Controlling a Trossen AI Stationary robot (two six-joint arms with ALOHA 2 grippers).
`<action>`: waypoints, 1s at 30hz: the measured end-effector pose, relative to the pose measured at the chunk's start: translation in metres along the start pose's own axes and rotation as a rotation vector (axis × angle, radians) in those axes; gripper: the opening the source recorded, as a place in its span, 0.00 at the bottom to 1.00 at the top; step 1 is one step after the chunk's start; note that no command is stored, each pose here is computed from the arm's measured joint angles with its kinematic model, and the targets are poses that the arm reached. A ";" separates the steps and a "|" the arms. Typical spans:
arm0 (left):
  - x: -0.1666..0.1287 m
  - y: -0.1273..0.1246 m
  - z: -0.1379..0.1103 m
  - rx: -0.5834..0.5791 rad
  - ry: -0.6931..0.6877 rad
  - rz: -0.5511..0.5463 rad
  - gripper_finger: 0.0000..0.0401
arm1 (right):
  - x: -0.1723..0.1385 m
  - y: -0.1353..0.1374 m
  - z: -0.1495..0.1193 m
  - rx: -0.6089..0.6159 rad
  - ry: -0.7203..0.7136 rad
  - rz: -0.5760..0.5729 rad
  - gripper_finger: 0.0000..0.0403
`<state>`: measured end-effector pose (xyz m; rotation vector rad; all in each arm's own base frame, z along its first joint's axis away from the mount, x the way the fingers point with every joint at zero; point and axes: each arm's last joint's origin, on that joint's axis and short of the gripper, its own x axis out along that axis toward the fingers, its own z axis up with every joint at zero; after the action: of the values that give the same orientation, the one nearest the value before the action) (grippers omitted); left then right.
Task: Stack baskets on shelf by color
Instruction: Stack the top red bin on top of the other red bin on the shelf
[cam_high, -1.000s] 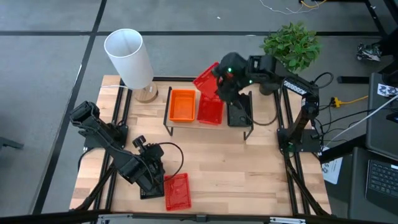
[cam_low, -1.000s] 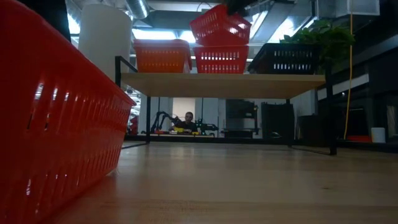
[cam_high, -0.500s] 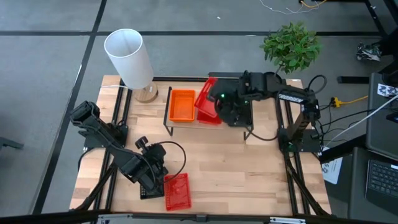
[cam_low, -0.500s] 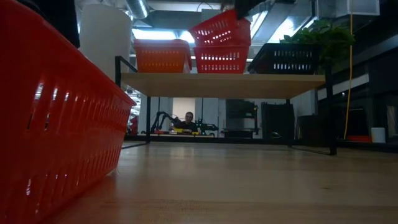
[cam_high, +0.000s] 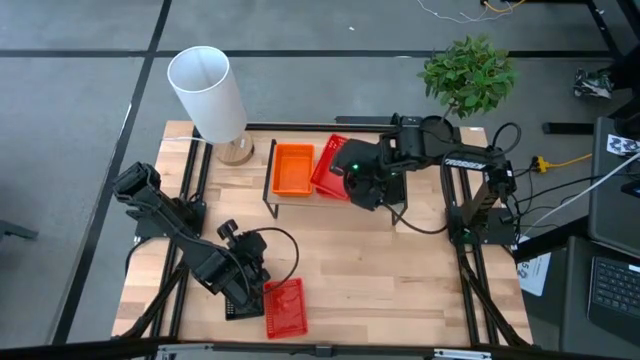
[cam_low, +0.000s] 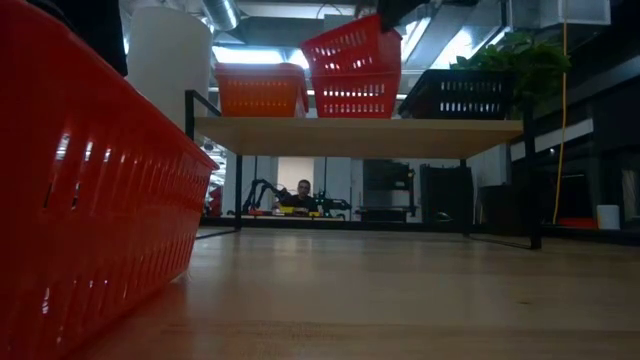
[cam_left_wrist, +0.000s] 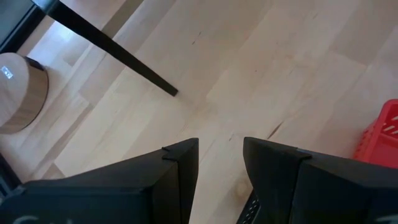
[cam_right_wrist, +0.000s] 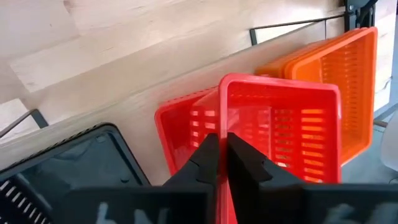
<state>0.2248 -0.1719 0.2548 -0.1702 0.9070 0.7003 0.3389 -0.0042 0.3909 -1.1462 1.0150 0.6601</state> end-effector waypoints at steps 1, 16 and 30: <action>0.000 0.000 0.000 0.000 0.000 0.000 0.30 | 0.000 0.000 0.000 0.001 0.000 0.000 0.06; 0.000 0.000 0.000 0.000 0.001 0.000 0.30 | 0.000 0.000 -0.001 0.005 0.031 -0.004 0.10; 0.000 0.000 0.000 0.005 0.001 0.000 0.30 | 0.000 -0.003 0.019 0.651 -0.055 -0.068 0.11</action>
<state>0.2248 -0.1719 0.2548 -0.1664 0.9093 0.6980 0.3469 0.0129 0.3938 -0.5832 1.0327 0.2661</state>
